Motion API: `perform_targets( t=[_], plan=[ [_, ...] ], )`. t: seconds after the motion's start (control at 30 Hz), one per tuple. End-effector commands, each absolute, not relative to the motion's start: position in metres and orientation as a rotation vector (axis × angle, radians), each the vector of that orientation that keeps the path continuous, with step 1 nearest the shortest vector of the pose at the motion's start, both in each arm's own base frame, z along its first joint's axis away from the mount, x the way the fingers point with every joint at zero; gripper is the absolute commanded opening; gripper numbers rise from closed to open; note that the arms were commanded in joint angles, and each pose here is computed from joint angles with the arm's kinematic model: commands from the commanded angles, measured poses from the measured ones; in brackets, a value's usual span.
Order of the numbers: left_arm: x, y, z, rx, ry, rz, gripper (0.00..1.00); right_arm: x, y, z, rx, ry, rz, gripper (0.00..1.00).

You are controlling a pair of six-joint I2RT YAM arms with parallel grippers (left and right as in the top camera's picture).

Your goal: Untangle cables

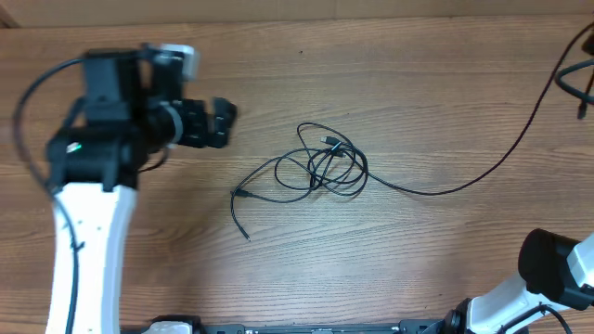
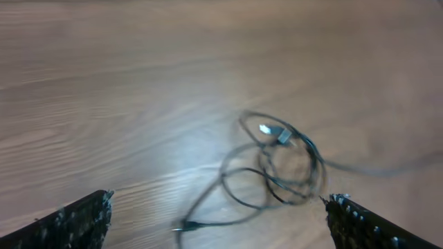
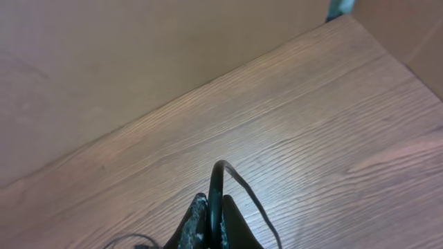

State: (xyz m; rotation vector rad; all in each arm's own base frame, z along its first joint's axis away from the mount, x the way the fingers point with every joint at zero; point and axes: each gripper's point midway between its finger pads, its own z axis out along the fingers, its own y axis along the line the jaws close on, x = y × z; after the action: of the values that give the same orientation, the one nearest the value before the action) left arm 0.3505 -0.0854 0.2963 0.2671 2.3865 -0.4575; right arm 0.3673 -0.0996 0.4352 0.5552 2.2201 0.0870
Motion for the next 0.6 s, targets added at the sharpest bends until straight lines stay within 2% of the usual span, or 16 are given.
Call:
perform_targets(
  t=[0.0,0.27,0.57],
  plan=[
    [0.348,-0.134,0.262,0.496,2.441,-0.532,1.0,0.37,-0.094,0.435,0.524,2.227,0.09,0.04],
    [0.343,-0.225,0.189,0.802,2.55,-0.555,1.0,0.369,-0.093,0.433,0.521,2.238,0.096,0.04],
    [0.334,-0.256,0.12,0.962,2.669,-0.384,0.99,0.368,-0.091,0.432,0.519,2.243,0.105,0.04]
  ],
)
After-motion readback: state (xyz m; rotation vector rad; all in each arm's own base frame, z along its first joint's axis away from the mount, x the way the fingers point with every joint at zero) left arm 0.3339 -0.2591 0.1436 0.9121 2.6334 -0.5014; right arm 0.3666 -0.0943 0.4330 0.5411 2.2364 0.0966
